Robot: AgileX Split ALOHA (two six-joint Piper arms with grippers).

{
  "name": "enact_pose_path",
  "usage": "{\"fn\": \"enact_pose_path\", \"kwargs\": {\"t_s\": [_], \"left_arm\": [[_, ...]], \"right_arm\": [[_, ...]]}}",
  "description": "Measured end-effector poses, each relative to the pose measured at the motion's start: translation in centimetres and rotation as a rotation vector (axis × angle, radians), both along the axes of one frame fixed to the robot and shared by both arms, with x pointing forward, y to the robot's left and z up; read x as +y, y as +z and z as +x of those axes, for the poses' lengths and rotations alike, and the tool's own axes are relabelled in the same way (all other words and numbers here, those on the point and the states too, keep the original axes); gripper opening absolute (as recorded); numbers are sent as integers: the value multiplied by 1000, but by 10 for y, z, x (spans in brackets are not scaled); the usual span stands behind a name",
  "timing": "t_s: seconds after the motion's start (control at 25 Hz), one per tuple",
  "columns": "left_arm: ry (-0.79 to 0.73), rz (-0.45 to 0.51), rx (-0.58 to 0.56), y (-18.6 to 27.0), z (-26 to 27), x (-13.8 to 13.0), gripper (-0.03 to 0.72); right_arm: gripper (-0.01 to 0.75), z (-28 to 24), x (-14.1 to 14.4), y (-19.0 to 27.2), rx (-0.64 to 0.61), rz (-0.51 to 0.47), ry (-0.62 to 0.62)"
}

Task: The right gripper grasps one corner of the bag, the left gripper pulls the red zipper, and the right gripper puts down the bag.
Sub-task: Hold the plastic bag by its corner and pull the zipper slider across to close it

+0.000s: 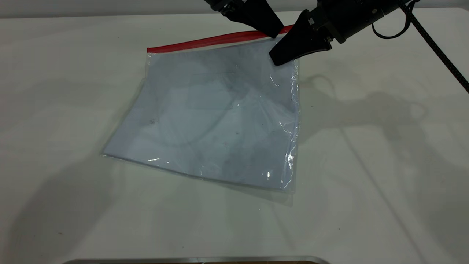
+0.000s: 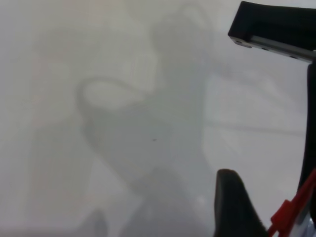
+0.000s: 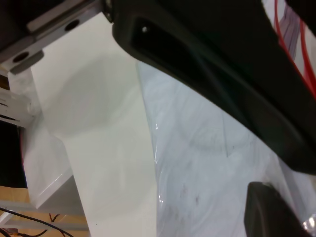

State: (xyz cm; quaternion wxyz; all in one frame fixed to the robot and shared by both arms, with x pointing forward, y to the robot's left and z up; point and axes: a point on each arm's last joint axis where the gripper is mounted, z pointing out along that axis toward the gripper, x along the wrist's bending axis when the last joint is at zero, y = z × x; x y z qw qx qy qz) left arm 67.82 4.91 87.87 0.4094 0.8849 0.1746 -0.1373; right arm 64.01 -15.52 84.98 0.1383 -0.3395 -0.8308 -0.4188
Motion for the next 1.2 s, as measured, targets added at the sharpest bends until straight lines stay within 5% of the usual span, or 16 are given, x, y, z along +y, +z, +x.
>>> {"fn": "enact_pose_path", "kwargs": {"t_s": [0.36, 1.2], "left_arm": [[-11, -2, 8, 0, -1, 0, 239], [-11, -6, -43, 0, 1, -2, 78]], "right_arm": [[34, 0, 0, 0, -1, -1, -1], [34, 4, -9, 1, 10, 14, -40]]}}
